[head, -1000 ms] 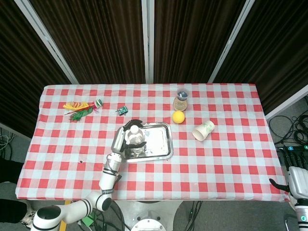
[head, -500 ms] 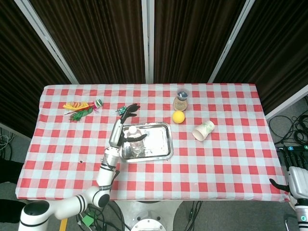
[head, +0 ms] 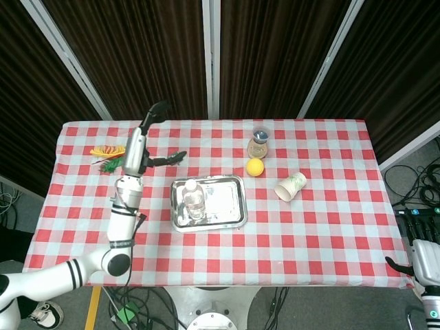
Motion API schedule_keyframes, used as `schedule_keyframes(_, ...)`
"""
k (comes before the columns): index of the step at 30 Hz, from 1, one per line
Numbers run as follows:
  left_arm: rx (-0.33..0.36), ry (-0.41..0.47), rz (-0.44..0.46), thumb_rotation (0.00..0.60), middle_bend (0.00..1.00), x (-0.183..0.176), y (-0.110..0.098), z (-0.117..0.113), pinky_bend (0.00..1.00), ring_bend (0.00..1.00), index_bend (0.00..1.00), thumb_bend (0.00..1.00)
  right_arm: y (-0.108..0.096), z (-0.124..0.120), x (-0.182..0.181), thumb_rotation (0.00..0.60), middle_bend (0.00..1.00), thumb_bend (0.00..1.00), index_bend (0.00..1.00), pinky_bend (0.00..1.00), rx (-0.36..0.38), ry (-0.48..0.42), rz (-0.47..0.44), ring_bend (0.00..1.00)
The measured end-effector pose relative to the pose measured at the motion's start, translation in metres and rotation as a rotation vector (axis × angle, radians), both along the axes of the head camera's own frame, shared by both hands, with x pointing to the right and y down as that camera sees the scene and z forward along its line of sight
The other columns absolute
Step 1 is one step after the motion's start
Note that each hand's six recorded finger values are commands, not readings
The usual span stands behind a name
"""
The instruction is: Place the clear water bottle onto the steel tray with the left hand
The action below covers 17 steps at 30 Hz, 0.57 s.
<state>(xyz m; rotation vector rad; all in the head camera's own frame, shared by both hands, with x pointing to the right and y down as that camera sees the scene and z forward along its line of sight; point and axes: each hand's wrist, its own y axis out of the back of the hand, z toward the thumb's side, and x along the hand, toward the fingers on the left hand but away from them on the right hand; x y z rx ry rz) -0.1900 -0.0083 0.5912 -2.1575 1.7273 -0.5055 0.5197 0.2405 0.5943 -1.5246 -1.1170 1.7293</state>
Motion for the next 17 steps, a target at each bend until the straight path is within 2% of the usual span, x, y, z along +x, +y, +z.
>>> schedule_keyframes(1, 0.005, -0.052, -0.002, 0.600, 0.29, -0.009, -0.003, 0.001, 0.27, 0.21, 0.24, 0.16, 0.000, 0.000, 0.000, 0.600, 0.04, 0.09, 0.00, 0.00, 0.000, 0.000, 0.000, 0.00)
schedule_keyframes(4, 0.019, -0.280, 0.028, 0.600, 0.29, -0.039, -0.006, 0.009, 0.26, 0.21, 0.27, 0.17, 0.000, 0.000, 0.000, 0.600, 0.04, 0.09, 0.00, 0.00, 0.002, 0.000, 0.000, 0.00)
schedule_keyframes(5, 0.025, -0.393, 0.058, 0.600, 0.29, -0.051, -0.003, 0.014, 0.26, 0.21, 0.28, 0.16, 0.000, -0.001, 0.000, 0.600, 0.04, 0.09, 0.00, 0.00, 0.003, 0.000, 0.000, 0.00)
schedule_keyframes(8, 0.012, -0.685, 0.165, 0.600, 0.29, -0.089, 0.013, 0.029, 0.25, 0.20, 0.29, 0.15, 0.000, 0.000, 0.000, 0.600, 0.04, 0.09, 0.00, 0.00, 0.000, 0.007, -0.002, 0.00)
schedule_keyframes(11, -0.056, -0.931, 0.255, 0.600, 0.29, -0.141, 0.037, 0.042, 0.24, 0.19, 0.29, 0.14, 0.000, 0.002, -0.001, 0.600, 0.04, 0.09, 0.00, 0.00, -0.010, 0.007, -0.004, 0.00)
schedule_keyframes(14, -0.125, -1.080, 0.280, 0.600, 0.29, -0.187, 0.060, 0.046, 0.24, 0.19, 0.29, 0.14, 0.000, 0.002, -0.002, 0.600, 0.04, 0.09, 0.00, 0.00, -0.011, 0.010, -0.007, 0.00)
schedule_keyframes(17, -0.131, -1.130, 0.265, 0.600, 0.29, -0.204, 0.068, 0.044, 0.24, 0.19, 0.29, 0.14, -0.002, 0.002, -0.001, 0.600, 0.04, 0.09, 0.00, 0.00, -0.009, 0.010, -0.004, 0.00)
